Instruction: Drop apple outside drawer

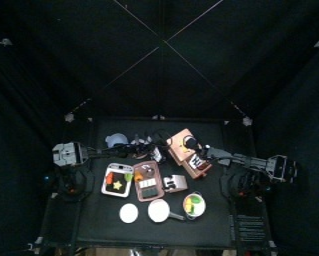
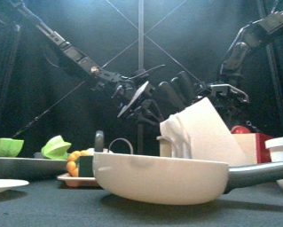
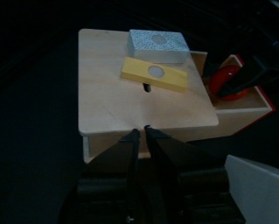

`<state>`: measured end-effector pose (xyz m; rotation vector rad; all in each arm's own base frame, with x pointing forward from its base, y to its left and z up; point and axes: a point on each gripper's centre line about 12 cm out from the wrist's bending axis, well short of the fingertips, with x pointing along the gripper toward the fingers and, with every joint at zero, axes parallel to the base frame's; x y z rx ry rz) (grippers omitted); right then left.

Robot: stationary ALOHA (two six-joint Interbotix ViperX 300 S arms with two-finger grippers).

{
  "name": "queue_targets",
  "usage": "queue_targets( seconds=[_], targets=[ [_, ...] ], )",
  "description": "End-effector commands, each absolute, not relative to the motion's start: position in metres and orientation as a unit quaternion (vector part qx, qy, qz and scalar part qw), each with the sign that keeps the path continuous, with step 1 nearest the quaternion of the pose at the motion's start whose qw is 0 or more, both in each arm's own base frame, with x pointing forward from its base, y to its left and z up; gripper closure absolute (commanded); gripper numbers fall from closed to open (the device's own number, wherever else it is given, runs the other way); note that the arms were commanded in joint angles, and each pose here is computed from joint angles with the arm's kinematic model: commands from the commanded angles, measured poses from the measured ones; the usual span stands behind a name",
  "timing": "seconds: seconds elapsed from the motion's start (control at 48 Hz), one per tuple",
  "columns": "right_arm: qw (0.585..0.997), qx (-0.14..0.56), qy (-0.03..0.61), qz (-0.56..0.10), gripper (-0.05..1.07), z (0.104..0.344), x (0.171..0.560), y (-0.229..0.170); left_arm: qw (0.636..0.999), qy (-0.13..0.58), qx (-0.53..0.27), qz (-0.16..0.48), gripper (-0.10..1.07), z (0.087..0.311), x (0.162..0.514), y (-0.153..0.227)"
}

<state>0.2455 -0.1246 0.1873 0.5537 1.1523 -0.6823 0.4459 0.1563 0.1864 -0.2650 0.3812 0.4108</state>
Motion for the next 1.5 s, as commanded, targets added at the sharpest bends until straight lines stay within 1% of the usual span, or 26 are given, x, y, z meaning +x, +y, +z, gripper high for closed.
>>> queue_targets(
  seconds=[0.0,0.25,0.417,0.542,0.729,0.854,1.042,1.146,1.312,1.479],
  targets=[
    [0.768,0.253,0.498,-0.312,0.27,0.206,0.245,-0.125,0.957,0.161,-0.127,0.203,0.38,0.207,0.446,0.158],
    [0.801,0.27,0.445,-0.296,0.27,0.231,0.232,-0.109,0.959,0.153,-0.126,0.204,0.38,0.21,0.447,0.159],
    [0.839,0.29,0.386,-0.251,0.27,0.241,0.229,-0.083,0.959,0.153,-0.126,0.204,0.38,0.21,0.447,0.159],
    [0.861,0.297,0.354,-0.213,0.27,0.241,0.234,-0.064,0.959,0.152,-0.126,0.204,0.38,0.21,0.447,0.159],
    [0.876,0.282,0.354,-0.169,0.27,0.235,0.239,-0.041,0.959,0.151,-0.124,0.204,0.38,0.21,0.447,0.16],
    [0.892,0.263,0.343,-0.133,0.27,0.237,0.244,-0.025,0.958,0.153,-0.124,0.206,0.38,0.208,0.446,0.161],
    [0.922,0.237,0.3,-0.06,0.27,0.247,0.256,0.008,0.959,0.153,-0.124,0.205,0.38,0.209,0.443,0.159],
    [0.924,0.241,0.291,-0.053,0.28,0.245,0.26,0.011,0.959,0.153,-0.124,0.205,0.38,0.21,0.442,0.159],
    [0.917,0.258,0.295,-0.072,0.28,0.239,0.253,0.003,0.959,0.152,-0.123,0.203,0.38,0.212,0.441,0.156],
    [0.901,0.284,0.322,-0.061,0.28,0.231,0.237,0.015,0.96,0.154,-0.122,0.202,0.38,0.212,0.438,0.154]
  ],
)
